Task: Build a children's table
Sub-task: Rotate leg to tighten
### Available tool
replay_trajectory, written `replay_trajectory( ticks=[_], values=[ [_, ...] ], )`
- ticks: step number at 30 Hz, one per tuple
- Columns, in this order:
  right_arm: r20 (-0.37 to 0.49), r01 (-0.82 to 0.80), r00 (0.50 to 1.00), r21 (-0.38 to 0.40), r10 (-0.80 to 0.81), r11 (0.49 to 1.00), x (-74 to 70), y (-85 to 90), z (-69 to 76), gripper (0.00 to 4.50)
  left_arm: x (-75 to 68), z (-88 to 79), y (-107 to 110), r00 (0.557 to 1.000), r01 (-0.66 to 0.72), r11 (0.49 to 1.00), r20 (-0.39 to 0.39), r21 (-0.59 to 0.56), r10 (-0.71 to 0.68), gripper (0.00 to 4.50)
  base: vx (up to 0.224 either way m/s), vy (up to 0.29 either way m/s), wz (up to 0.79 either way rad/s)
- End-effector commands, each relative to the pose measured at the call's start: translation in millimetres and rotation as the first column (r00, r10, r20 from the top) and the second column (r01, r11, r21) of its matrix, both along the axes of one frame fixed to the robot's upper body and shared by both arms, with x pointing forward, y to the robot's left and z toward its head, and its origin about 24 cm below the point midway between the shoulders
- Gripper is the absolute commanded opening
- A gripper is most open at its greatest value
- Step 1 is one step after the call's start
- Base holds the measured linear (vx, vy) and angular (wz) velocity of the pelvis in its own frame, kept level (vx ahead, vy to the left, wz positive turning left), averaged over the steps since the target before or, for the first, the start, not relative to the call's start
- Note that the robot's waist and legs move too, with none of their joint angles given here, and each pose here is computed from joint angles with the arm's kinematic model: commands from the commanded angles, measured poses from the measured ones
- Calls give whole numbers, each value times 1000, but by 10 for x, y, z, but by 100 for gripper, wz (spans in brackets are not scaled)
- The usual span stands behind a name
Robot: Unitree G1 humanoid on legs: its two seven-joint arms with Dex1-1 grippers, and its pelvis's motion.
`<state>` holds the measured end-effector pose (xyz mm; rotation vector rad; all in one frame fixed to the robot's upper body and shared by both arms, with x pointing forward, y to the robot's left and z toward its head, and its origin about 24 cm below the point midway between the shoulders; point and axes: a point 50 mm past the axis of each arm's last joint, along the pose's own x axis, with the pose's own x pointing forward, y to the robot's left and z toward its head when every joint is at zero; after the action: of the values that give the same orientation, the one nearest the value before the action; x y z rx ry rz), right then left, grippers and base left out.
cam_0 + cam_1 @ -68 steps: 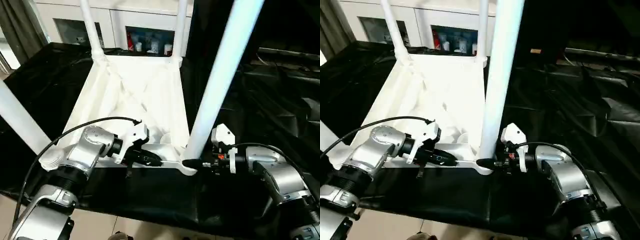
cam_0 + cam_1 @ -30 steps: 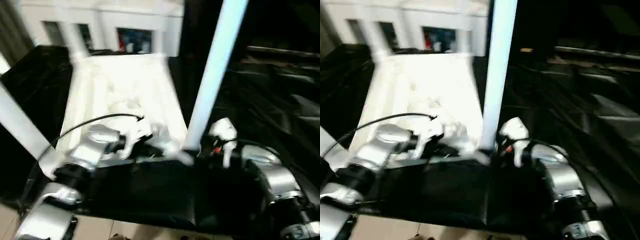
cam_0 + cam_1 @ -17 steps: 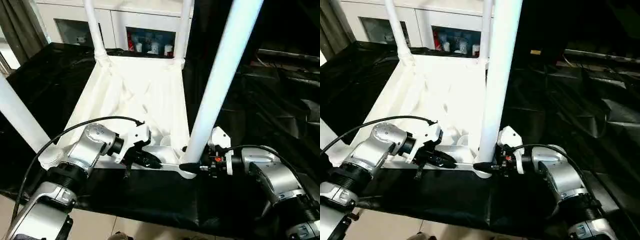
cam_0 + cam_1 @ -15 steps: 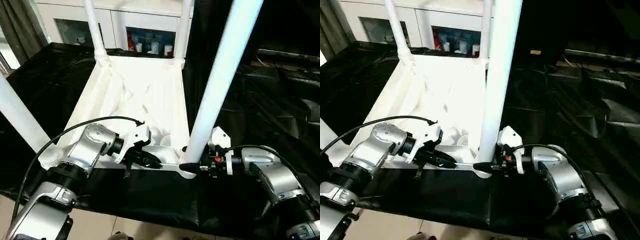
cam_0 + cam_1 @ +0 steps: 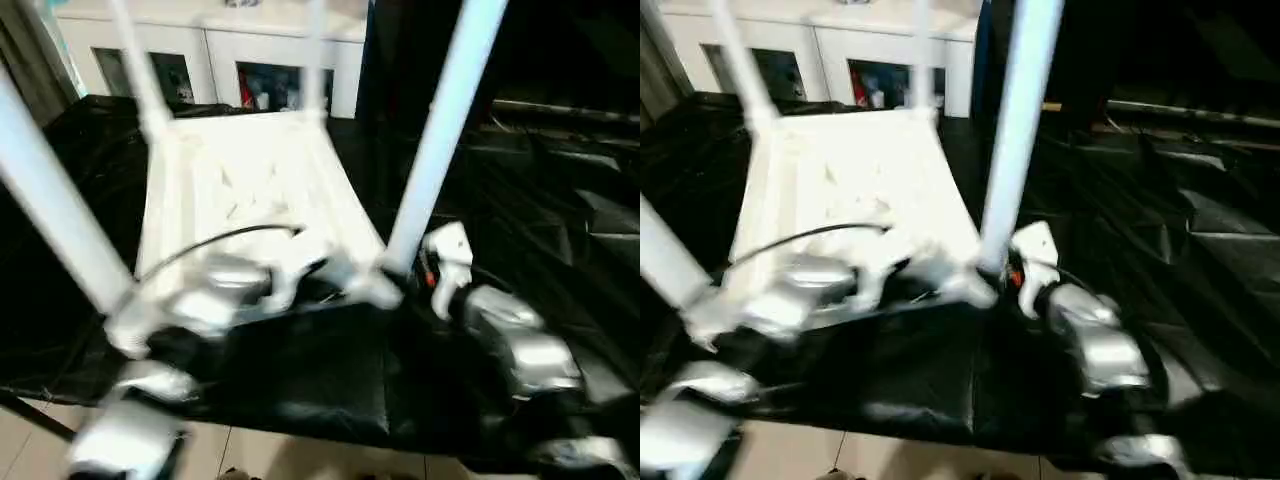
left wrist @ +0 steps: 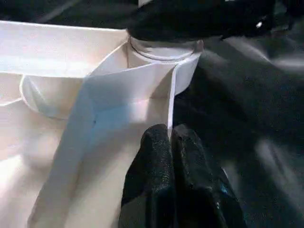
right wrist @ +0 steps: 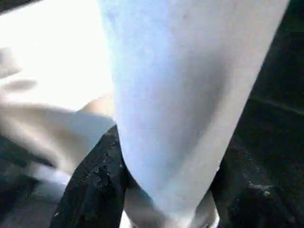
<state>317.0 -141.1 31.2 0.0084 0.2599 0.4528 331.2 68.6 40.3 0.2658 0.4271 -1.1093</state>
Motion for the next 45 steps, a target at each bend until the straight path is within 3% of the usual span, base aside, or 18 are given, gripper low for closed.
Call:
replay_trajectory(
  ticks=[1, 8, 9, 13, 17, 21, 23, 29, 36, 37, 45],
  values=[
    [-136, 64, 988, -42, -70, 997, -109, 94, -295, 198, 39, -23, -100, 993, -116, 993, 9, -22, 116, 0, 0, 0, 0],
    [-112, 56, 992, -18, -58, 998, -118, 375, -278, 198, -11, -9, -365, 996, -84, 995, 17, -49, 85, 0, 0, 0, 0],
    [-94, 34, 995, -9, -35, 999, -116, 405, -254, 232, -13, -7, -368, 997, -73, 996, 18, -50, 74, 0, 0, 0, 0],
    [-64, -43, 997, 86, 49, 995, -97, 419, -157, 271, -33, -23, -270, 1000, -17, 999, 3, -44, 17, 0, 0, 0, 0],
    [-19, -249, 968, 70, 251, 966, -151, 430, -59, 276, -67, -41, -127, 999, 50, 998, -19, -33, -51, 0, 0, 0, 0],
    [-19, -491, 871, 13, 491, 871, -291, 323, -8, 276, -118, -37, 29, 986, 161, 987, -28, -28, -162, 0, 0, 0, 0],
    [-38, -575, 817, -4, 575, 818, -341, 159, 27, 276, -178, -10, 164, 963, 264, 964, -50, -39, -265, 0, 0, 0, 0],
    [-71, -676, 736, -29, 673, 736, -364, -101, 135, 276, -290, 52, 438, 893, 426, 904, -143, -41, -427, 0, 0, 0, 0],
    [-107, -732, 679, -16, 727, 681, -371, -171, 178, 276, -283, 64, 547, 883, 441, 897, -162, -29, -440, 0, 0, 0, 0],
    [-108, -737, 673, -14, 732, 676, -368, -171, 181, 260, -276, 71, 552, 887, 436, 899, -155, -26, -435, 0, 0, 0, 0],
    [-104, -731, 677, 9, 728, 682, -369, -137, 157, 222, -241, 69, 506, 913, 389, 921, -119, -25, -389, 0, 0, 0, 0]
  ],
)
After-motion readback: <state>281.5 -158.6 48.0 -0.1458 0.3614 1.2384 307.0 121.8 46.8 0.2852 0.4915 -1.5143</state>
